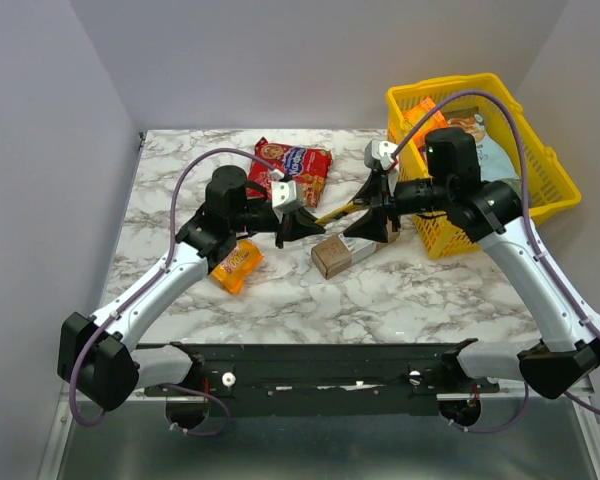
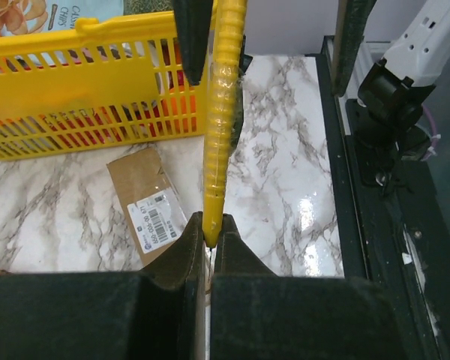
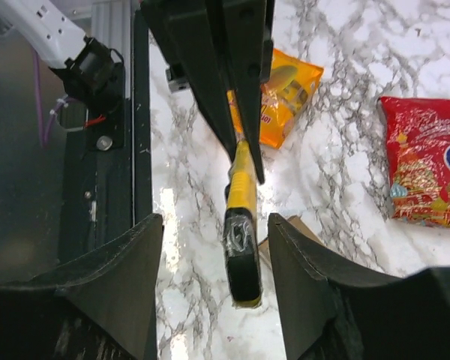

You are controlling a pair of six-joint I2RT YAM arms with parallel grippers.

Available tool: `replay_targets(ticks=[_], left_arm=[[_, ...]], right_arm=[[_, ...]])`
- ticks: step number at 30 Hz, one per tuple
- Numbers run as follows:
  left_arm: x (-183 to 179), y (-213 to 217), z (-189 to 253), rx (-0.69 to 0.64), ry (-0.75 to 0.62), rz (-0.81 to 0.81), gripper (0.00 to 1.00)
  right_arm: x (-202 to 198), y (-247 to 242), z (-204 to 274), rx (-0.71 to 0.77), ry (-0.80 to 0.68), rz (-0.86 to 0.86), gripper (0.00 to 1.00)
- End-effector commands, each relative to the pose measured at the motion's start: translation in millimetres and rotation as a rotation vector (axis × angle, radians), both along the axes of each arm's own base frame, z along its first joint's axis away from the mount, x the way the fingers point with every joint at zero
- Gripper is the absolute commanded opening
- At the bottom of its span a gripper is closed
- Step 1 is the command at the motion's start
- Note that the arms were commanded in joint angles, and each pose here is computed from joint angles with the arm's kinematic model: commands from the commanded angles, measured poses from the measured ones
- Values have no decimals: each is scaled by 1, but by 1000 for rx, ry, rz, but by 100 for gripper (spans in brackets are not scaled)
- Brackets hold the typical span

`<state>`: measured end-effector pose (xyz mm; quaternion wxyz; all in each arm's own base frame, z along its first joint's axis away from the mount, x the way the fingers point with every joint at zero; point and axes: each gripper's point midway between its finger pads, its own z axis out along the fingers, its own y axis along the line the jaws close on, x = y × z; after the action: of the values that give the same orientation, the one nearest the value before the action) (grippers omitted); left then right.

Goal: Unpack the express box

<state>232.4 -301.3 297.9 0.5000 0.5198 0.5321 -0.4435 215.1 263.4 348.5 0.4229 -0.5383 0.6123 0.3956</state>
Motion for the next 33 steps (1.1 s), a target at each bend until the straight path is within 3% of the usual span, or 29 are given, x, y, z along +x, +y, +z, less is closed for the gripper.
replay_targets(ticks=[1, 17, 26, 33], left_arm=[[-7, -10, 16, -94, 19, -56, 0], [-7, -23, 21, -127, 87, -114, 0], [-5, -24, 20, -130, 92, -109, 0], [-5, -27, 20, -138, 109, -120, 0]], right_arm=[[9, 4, 15, 71, -52, -35, 66], [9, 9, 15, 87, -57, -5, 62], [5, 9, 6, 56, -44, 26, 50], [9, 11, 5, 54, -71, 21, 49]])
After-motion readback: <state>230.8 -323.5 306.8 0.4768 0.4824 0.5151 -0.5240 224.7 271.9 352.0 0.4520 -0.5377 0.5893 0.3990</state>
